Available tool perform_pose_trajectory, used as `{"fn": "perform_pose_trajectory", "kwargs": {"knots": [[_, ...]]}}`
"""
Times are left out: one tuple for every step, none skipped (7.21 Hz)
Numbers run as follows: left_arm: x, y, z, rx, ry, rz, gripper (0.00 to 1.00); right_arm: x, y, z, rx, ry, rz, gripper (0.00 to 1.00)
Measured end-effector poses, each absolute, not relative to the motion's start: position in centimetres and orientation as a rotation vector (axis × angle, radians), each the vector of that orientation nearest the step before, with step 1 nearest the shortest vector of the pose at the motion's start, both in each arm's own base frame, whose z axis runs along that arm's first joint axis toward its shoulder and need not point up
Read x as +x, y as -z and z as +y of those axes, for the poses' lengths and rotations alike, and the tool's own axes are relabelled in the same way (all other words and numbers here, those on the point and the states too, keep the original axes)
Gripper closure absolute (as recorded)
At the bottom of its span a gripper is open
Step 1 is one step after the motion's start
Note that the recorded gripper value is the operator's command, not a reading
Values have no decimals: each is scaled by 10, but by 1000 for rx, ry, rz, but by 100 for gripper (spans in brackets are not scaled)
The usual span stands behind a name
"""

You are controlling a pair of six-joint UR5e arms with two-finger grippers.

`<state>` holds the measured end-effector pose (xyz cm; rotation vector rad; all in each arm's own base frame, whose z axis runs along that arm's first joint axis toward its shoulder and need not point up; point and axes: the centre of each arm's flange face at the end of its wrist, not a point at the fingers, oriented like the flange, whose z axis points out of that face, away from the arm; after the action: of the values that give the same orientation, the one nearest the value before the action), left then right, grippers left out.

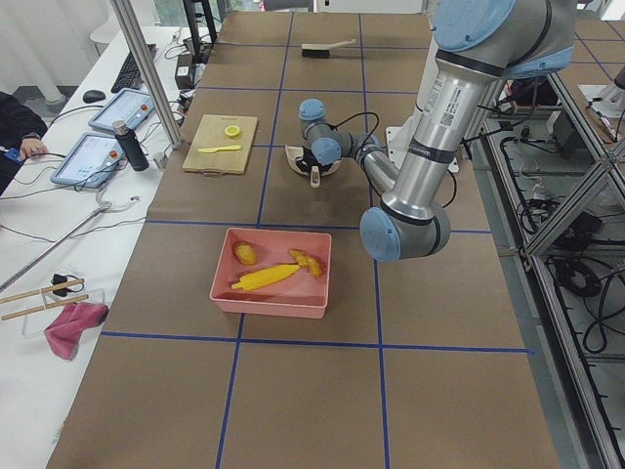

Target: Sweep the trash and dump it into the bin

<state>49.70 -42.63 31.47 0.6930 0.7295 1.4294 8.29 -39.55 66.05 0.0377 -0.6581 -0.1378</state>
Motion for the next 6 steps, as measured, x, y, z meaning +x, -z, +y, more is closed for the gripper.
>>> {"fn": "perform_pose_trajectory", "kwargs": {"knots": [[498,-316,-426,694,-1439,727,100,83,-660,-396,38,138,-658,0],[499,-317,-426,693,-1442,724,96,83,-660,-396,38,137,-658,0],[500,-318,-426,692,-1443,723,71,83,-660,-396,37,137,-658,0],[500,-317,-427,692,-1444,723,2,83,-661,-396,37,138,-658,0],[500,-317,-427,694,-1443,722,2,83,-661,-396,36,138,-658,0],[500,-315,-428,697,-1442,723,2,83,-661,-396,36,138,-658,0]]}}
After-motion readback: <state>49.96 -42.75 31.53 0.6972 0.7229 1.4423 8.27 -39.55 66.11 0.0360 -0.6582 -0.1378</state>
